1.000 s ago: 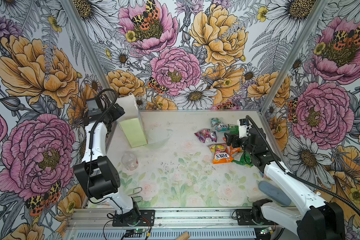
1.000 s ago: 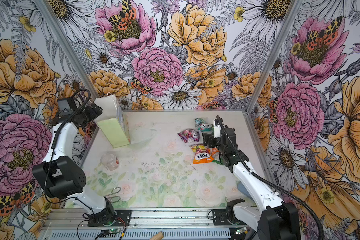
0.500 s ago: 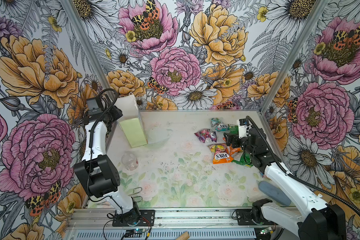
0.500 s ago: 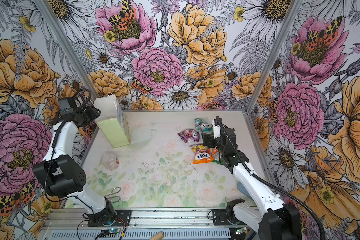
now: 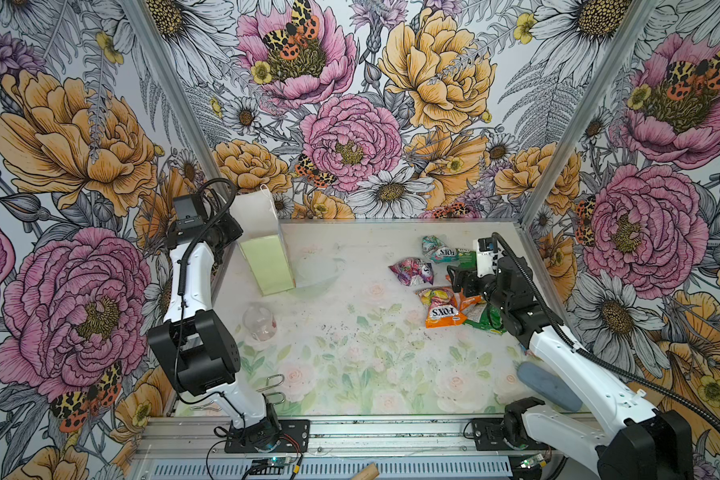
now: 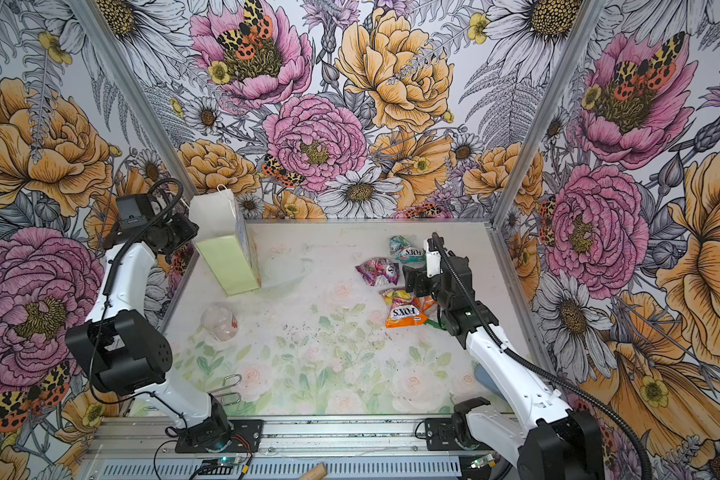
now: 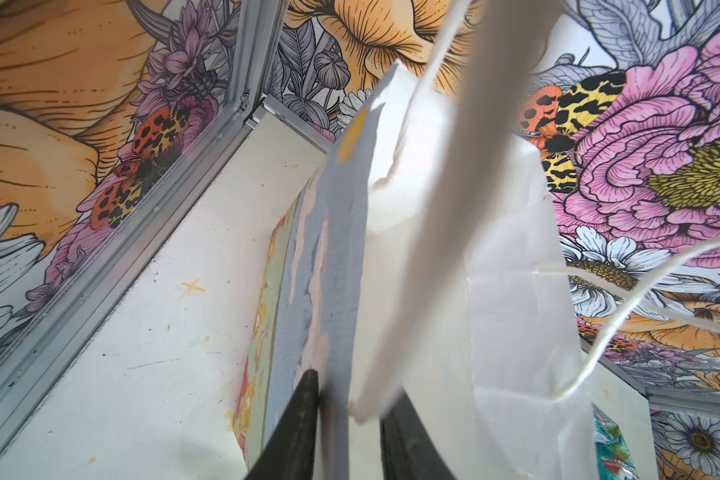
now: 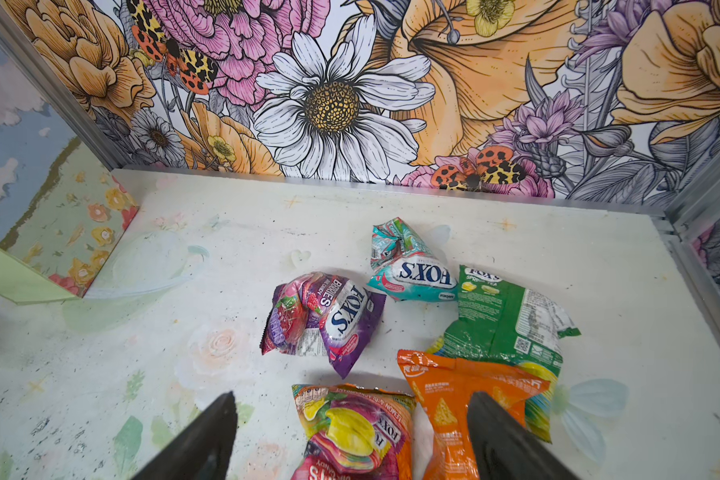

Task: Place the snacks into the paper bag
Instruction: 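Grasp the paper bag's top edge with left gripper while right moves over snacks, then pull the paper bag toward table center with left gripper while right lowers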

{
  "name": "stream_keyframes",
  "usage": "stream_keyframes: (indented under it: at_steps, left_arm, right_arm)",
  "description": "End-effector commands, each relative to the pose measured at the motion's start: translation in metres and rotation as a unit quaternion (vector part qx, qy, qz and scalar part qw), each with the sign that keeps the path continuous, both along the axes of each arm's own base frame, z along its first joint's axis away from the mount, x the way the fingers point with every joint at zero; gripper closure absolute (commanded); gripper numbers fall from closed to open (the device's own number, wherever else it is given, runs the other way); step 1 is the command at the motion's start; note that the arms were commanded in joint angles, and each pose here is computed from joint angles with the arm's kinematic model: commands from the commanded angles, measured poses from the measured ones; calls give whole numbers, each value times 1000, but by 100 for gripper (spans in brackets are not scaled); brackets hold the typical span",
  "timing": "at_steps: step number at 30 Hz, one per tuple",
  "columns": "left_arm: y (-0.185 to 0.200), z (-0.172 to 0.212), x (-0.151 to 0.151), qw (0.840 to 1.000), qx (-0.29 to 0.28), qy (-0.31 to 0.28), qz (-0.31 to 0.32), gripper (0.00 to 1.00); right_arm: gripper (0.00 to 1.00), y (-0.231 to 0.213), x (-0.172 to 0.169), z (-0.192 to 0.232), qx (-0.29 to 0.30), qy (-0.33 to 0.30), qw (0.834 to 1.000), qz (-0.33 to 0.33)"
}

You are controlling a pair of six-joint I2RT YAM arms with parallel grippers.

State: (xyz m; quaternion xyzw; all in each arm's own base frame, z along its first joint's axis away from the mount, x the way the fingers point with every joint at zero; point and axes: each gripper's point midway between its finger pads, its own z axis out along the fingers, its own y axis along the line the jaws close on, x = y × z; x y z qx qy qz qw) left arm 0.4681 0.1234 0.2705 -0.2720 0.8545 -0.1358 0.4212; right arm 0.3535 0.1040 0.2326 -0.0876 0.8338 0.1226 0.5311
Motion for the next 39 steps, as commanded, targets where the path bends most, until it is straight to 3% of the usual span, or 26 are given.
stream_keyframes:
  at_steps: [1, 10, 19, 30, 39]
  left_arm:
    - [-6, 4, 6, 1000, -6, -4, -16, 81]
    - [-13, 2, 7, 999, -21, -4, -33, 100]
    - [-39, 11, 0, 998, -38, -13, -52, 100]
    - [-113, 46, -10, 994, -42, -43, -96, 100]
    - [-185, 45, -37, 990, -41, -41, -131, 100]
  right_arm:
    - [12, 0, -2, 12, 1, -15, 1000, -3]
    - [12, 2, -2, 11, 3, -14, 1000, -2]
    - [12, 4, -2, 12, 7, -14, 1000, 0]
    - [12, 7, 0, 6, 12, -3, 1000, 1]
    - [12, 9, 2, 9, 27, 1, 1000, -1]
